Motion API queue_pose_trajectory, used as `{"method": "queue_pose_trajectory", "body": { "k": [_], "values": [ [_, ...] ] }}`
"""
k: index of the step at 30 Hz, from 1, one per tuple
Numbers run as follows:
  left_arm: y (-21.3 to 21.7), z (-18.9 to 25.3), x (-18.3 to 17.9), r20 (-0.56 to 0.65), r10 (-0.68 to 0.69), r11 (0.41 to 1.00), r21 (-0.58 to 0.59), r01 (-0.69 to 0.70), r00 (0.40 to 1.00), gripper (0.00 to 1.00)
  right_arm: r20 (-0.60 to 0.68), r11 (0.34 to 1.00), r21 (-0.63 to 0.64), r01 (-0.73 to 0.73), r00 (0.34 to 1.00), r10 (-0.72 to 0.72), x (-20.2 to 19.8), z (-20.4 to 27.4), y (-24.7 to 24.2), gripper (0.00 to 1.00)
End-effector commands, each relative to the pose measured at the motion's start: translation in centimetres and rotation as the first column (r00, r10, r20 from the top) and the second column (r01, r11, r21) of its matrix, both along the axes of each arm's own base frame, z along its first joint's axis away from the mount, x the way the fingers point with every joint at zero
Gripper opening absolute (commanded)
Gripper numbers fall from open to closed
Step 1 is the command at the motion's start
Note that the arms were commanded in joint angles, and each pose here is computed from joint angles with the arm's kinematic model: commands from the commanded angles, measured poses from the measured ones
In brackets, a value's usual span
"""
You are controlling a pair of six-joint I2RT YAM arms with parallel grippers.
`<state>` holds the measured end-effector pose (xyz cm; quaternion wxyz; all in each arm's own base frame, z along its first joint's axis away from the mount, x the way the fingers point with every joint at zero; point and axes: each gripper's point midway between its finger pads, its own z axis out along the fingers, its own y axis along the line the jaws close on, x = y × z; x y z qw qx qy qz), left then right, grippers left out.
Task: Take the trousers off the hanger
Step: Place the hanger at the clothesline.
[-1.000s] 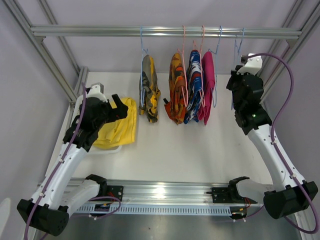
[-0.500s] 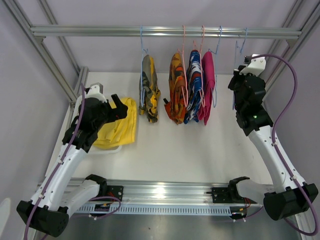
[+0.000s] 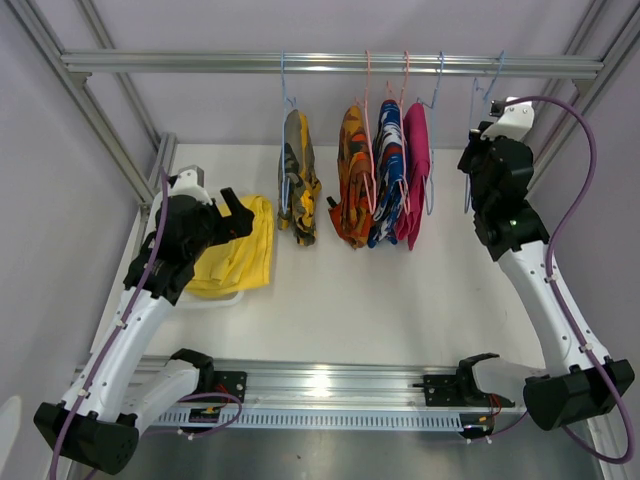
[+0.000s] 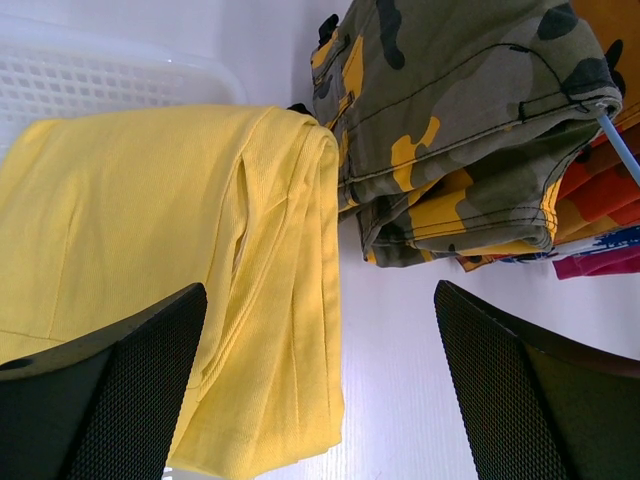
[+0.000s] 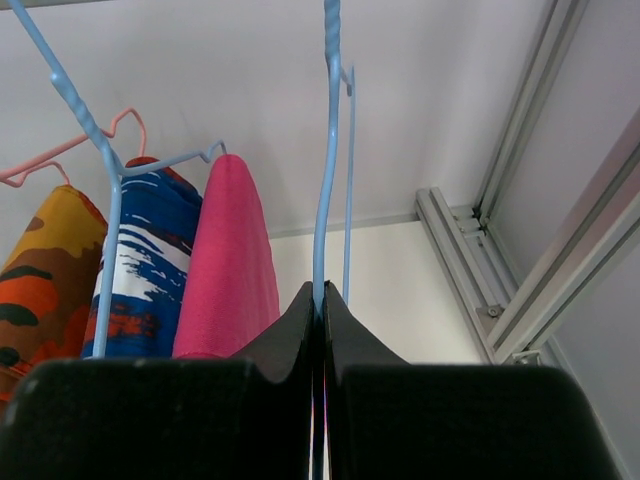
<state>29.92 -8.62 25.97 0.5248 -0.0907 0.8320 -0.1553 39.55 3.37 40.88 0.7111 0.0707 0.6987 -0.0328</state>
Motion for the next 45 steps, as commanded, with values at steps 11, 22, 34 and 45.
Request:
{"method": "queue_pose_trajectory", "body": {
  "k": [11,22,34,45],
  "values": [
    [0.2,1.0,0.0,0.04,-0.011,1.0,-0.006,0.011,0.999,0.99,0.068,0.999,0.028,-0.029,0.997,0.027,3.3,2.5,0.3,0.0],
    [0.1,1.1,0.0,0.041,-0.02,1.0,-0.016,0.02,0.999,0.99,0.021,0.998,0.055,-0.014,1.0,0.012,3.1,-1.7,-0.4,0.0],
    [-0.1,1.1,-0.1,0.042,-0.028,0.999,-0.02,0.029,0.999,1.0,0.006,0.997,0.08,0.005,1.0,-0.006,2.2,-3.1,-0.8,0.02],
    [-0.1,1.0,-0.1,0.041,-0.03,0.999,-0.024,0.031,0.999,1.0,0.052,0.995,0.095,-0.025,0.998,0.02,0.7,-0.1,-0.6,0.0]
  ]
}}
